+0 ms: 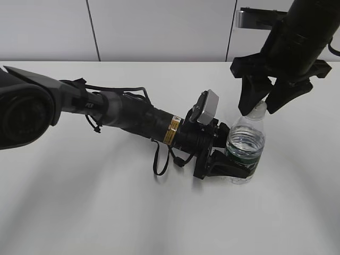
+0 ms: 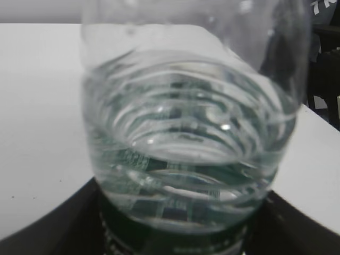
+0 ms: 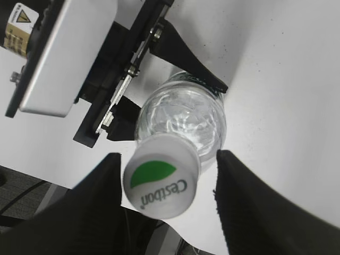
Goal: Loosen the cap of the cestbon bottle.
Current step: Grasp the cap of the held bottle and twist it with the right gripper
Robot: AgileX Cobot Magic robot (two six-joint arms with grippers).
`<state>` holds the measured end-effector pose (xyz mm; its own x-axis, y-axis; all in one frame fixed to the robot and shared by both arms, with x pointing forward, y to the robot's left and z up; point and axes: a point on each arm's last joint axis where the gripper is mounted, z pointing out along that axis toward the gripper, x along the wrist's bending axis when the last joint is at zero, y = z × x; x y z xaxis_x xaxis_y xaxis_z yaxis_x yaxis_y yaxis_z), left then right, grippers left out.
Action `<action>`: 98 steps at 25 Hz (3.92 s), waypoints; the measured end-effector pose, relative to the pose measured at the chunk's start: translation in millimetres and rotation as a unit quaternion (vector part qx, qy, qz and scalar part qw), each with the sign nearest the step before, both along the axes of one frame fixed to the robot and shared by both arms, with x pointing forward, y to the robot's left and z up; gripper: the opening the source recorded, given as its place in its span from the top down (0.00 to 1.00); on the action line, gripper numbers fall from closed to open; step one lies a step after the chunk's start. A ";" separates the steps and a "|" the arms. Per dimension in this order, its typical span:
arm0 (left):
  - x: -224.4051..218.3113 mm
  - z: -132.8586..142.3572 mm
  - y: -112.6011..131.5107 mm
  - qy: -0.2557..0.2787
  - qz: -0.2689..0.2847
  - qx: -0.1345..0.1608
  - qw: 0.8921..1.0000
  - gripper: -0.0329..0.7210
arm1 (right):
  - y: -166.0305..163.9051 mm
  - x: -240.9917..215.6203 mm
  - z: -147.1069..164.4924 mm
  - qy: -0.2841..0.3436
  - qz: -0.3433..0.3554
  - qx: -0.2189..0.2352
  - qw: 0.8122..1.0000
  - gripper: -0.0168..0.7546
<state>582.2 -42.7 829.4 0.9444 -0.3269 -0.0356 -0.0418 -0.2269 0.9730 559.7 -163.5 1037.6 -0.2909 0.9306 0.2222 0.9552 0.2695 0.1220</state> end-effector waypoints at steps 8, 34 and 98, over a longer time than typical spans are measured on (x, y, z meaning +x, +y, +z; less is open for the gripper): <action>0.0 0.0 0.0 0.000 0.000 0.000 1.000 0.28 | 0.6 0.0 0.2 -0.002 0.008 0.003 1.000 0.58; -1.0 0.1 0.0 -0.006 -0.008 0.002 1.000 0.29 | 4.9 -3.4 1.9 -0.075 0.329 0.017 0.941 0.33; -1.6 0.2 -0.7 -0.005 -0.008 0.002 1.000 0.29 | -0.8 -12.3 23.9 -0.060 0.151 0.010 0.987 0.13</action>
